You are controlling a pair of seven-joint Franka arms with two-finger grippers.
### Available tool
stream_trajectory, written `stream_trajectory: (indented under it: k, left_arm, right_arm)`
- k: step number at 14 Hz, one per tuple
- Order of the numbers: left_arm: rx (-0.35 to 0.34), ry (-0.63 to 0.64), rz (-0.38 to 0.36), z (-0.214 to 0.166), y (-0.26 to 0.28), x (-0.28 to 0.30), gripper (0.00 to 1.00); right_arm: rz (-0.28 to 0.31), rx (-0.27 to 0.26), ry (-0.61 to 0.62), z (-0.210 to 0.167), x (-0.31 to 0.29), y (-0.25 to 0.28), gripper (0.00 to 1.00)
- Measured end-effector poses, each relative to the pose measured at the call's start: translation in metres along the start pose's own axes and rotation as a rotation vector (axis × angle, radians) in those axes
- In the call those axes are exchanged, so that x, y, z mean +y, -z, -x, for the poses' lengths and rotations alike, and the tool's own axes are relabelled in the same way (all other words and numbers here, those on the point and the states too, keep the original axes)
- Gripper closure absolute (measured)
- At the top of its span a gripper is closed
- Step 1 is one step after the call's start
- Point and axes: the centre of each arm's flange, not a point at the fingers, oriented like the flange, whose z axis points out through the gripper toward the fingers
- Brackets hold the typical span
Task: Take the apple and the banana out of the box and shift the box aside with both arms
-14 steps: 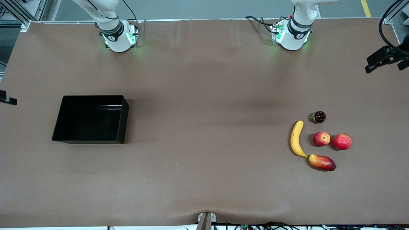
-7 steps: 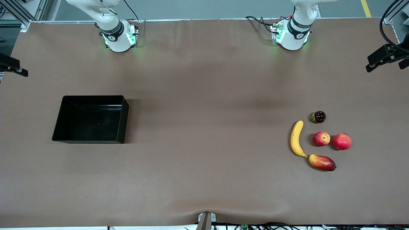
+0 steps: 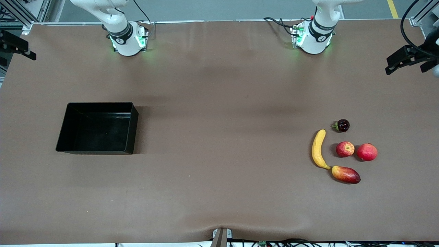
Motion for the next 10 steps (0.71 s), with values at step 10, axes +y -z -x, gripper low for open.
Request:
stream_trajectory:
  k: [10]
  left_arm:
    - [0.001,-0.008,-0.002,0.0014,0.0007,0.013,0.0]
  right_arm:
    - [0.035,0.037,0.028,-0.0106,0.0038,0.0074,0.0]
